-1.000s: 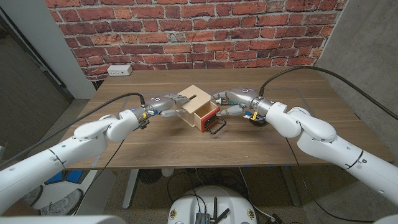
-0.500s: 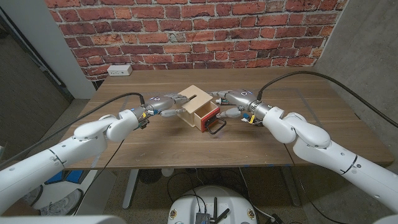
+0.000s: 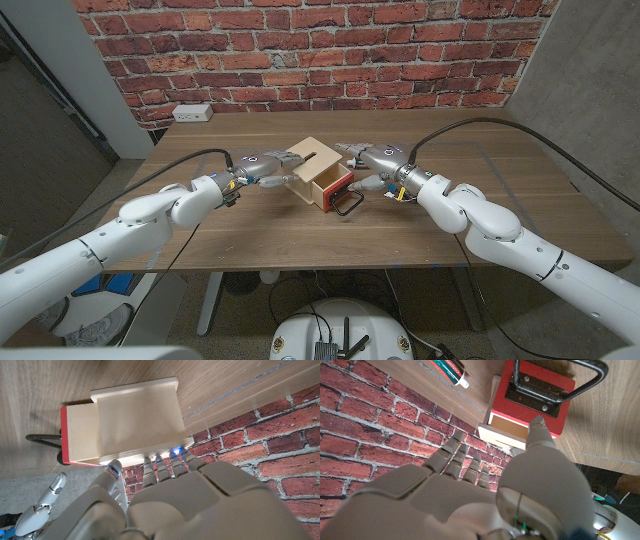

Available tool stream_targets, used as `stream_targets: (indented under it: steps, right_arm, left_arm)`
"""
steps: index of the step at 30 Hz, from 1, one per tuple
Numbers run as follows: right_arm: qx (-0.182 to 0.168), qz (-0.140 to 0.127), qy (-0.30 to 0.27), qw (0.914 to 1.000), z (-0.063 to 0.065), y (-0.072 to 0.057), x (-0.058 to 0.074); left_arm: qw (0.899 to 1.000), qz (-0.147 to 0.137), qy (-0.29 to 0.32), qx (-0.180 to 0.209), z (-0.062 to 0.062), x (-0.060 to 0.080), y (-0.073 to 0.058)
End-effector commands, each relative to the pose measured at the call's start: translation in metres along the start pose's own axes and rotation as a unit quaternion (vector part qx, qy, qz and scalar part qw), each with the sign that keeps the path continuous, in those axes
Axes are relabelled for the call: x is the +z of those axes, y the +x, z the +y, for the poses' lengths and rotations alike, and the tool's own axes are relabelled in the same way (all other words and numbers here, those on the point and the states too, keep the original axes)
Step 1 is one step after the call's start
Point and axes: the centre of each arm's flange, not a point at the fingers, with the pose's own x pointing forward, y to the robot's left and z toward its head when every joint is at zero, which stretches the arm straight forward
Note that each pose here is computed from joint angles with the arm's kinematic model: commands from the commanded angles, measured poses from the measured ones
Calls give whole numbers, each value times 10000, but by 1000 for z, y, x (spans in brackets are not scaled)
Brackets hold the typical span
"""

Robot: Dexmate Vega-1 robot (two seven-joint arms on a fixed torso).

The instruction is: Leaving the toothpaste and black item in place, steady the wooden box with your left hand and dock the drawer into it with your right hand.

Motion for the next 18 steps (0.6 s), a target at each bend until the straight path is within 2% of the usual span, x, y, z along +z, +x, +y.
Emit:
stream_targets:
  steps: [1,18]
  right_arm:
    - [-53,12,-416,9991,6,9,2]
    - [-159,-75,-724,9972,15,23,9]
  left_arm:
    - [10000,-36,21,34,0,2,2]
    - [10000,-25,20,-5,0,2,1]
